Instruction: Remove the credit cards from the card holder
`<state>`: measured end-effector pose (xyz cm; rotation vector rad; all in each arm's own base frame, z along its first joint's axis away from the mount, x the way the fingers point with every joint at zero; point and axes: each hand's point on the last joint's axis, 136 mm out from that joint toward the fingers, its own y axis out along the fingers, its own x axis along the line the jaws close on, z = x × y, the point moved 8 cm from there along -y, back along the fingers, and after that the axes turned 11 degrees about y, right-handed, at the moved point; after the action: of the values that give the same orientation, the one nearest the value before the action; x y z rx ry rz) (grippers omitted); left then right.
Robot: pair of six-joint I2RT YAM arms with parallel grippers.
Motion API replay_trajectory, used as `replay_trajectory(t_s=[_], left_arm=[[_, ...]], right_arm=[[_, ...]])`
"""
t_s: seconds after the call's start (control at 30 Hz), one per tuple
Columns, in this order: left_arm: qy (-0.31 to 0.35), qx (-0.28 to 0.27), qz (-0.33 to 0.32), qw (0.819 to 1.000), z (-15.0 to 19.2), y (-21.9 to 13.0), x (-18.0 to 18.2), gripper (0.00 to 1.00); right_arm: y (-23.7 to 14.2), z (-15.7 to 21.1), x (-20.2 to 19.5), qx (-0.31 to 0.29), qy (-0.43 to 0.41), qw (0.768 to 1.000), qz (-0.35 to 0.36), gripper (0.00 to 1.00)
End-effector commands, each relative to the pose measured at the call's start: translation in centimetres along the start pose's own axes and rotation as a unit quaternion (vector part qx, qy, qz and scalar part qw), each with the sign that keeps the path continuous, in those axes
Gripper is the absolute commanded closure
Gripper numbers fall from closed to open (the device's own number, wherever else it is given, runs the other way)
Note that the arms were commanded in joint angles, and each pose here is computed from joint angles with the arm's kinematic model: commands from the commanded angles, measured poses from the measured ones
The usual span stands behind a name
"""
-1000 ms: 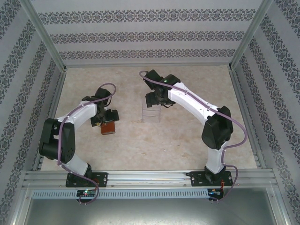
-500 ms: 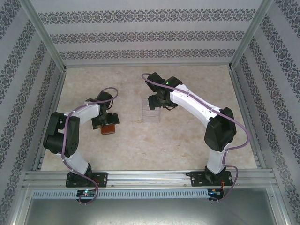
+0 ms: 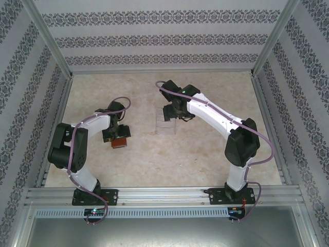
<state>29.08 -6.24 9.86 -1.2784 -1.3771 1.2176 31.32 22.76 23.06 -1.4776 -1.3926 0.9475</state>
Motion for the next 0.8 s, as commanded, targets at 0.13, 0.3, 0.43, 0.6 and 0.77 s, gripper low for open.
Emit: replay_trajectory(t_s=[0.13,0.3,0.43,0.6,0.77], left_arm=[[0.033,-0.01,0.006,0.999,1.2,-2.7,-1.8,0.16],[0.05,-0.014,0.007,0.999,2.2,-3.5,-3.6,0.16],[0.062,-0.015,0.007,0.998,3.1,-3.8,-5.2,0.16],[0.075,-0.015,0.002,0.997,4.2,-3.8,-7.5,0.16],[0.085,-0.017,-0.006,0.996,5.6,-3.7,-9.6,0.16]], right_arm=[[-1.3,1.2,-1.2,-0.012,0.007,1.0,-0.001,0.13],[-1.1,1.9,-1.8,-0.01,0.006,1.0,0.0,0.13],[-1.3,2.4,-2.2,-0.009,0.006,1.0,-0.005,0.14],[-1.6,3.0,-2.8,-0.012,-0.001,1.0,-0.01,0.14],[-1.6,3.7,-3.6,-0.01,-0.006,1.0,-0.014,0.14]])
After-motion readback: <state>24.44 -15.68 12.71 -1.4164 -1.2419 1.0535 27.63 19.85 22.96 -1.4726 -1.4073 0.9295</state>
